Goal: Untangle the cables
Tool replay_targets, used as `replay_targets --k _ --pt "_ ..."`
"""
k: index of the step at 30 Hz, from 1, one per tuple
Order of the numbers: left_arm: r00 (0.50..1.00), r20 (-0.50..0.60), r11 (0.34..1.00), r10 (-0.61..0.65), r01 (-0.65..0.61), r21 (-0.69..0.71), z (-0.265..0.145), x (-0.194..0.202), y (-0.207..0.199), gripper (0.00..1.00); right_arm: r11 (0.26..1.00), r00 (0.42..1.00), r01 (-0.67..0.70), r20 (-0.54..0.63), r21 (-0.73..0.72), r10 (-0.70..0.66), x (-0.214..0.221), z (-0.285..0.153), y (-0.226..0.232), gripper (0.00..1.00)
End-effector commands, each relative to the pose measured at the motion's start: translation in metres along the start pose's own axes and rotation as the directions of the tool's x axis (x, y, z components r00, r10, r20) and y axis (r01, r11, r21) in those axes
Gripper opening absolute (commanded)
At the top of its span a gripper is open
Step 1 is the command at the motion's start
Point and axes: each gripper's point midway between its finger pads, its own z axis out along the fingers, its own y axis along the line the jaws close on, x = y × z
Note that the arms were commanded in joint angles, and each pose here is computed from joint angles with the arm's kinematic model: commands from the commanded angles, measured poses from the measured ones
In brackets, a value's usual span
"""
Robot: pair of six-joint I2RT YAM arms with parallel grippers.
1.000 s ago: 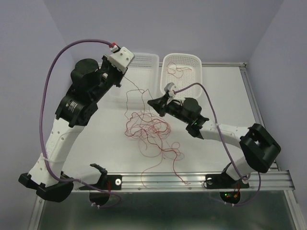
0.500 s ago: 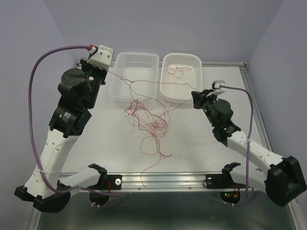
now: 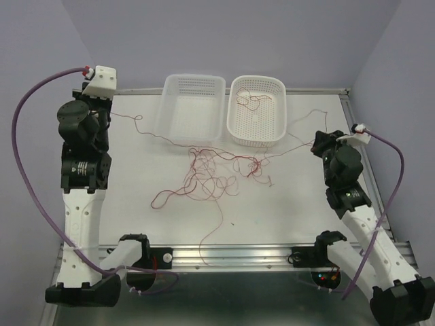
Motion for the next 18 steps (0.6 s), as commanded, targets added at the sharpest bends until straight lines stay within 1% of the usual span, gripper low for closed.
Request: replay_targets --k 1,2,4,7,8,11,12,13,14,15,16,17,18 --pt "0.989 0.147 0.997 -0.008 0.021 -0.081 -0.018 -0.042 0.046 0.00 0.994 0.999 -0.044 0.024 0.101 0.042 -0.028 0.001 -0.017 0.01" --pt "0.988 0.154 0.995 -0.002 0.017 -0.094 -0.021 -0.045 0.056 0.00 0.989 0.998 -0.054 0.051 0.138 0.048 -0.039 0.001 -0.028 0.01" --pt "0.987 0.159 0.996 -0.001 0.015 -0.093 -0.024 -0.045 0.059 0.00 0.982 0.995 -0.087 0.063 0.169 0.077 -0.046 -0.003 -0.039 0.01" --pt "0.987 0.163 0.997 -0.003 0.015 -0.074 -0.029 -0.047 0.058 0.00 0.989 0.996 -0.081 0.056 0.126 0.075 -0.050 -0.011 -0.037 0.01" --pt "0.983 0.182 0.999 -0.006 0.015 -0.049 -0.030 -0.052 0.055 0.00 0.990 0.996 -0.075 0.048 0.123 0.070 -0.049 -0.012 -0.037 0.01" --pt "0.979 0.202 0.996 -0.024 0.040 -0.075 -0.032 -0.068 0.066 0.00 0.985 0.997 -0.066 0.045 0.161 0.060 -0.046 -0.017 -0.045 0.01" --pt "0.976 0.215 0.996 -0.028 0.045 -0.072 -0.034 -0.074 0.068 0.00 0.987 0.998 -0.058 0.028 0.150 0.054 -0.043 -0.018 -0.043 0.01" --pt "0.975 0.220 0.997 -0.041 0.055 -0.055 -0.035 -0.078 0.066 0.00 0.989 0.999 -0.028 -0.033 0.146 0.033 -0.030 -0.014 -0.044 0.12" --pt "0.966 0.255 0.997 -0.048 0.062 -0.045 -0.043 -0.094 0.070 0.00 0.996 0.996 -0.015 -0.091 0.085 0.023 -0.022 -0.012 -0.032 0.38" --pt "0.963 0.261 0.997 -0.071 0.071 0.010 -0.041 -0.098 0.061 0.00 0.997 0.990 0.001 -0.138 0.080 0.010 -0.012 -0.009 -0.031 0.93" --pt "0.958 0.274 0.996 -0.083 0.078 0.030 -0.042 -0.106 0.060 0.00 0.996 0.982 0.020 -0.189 0.089 -0.003 -0.001 -0.008 -0.035 1.00" --pt "0.946 0.309 0.995 -0.095 0.085 0.048 -0.047 -0.122 0.063 0.00 0.996 0.971 0.029 -0.238 0.083 -0.009 0.011 -0.004 -0.034 1.00" --pt "0.937 0.333 0.992 -0.108 0.080 0.095 -0.049 -0.131 0.057 0.00 0.997 0.967 0.034 -0.254 0.072 -0.014 0.014 -0.003 -0.033 1.00"
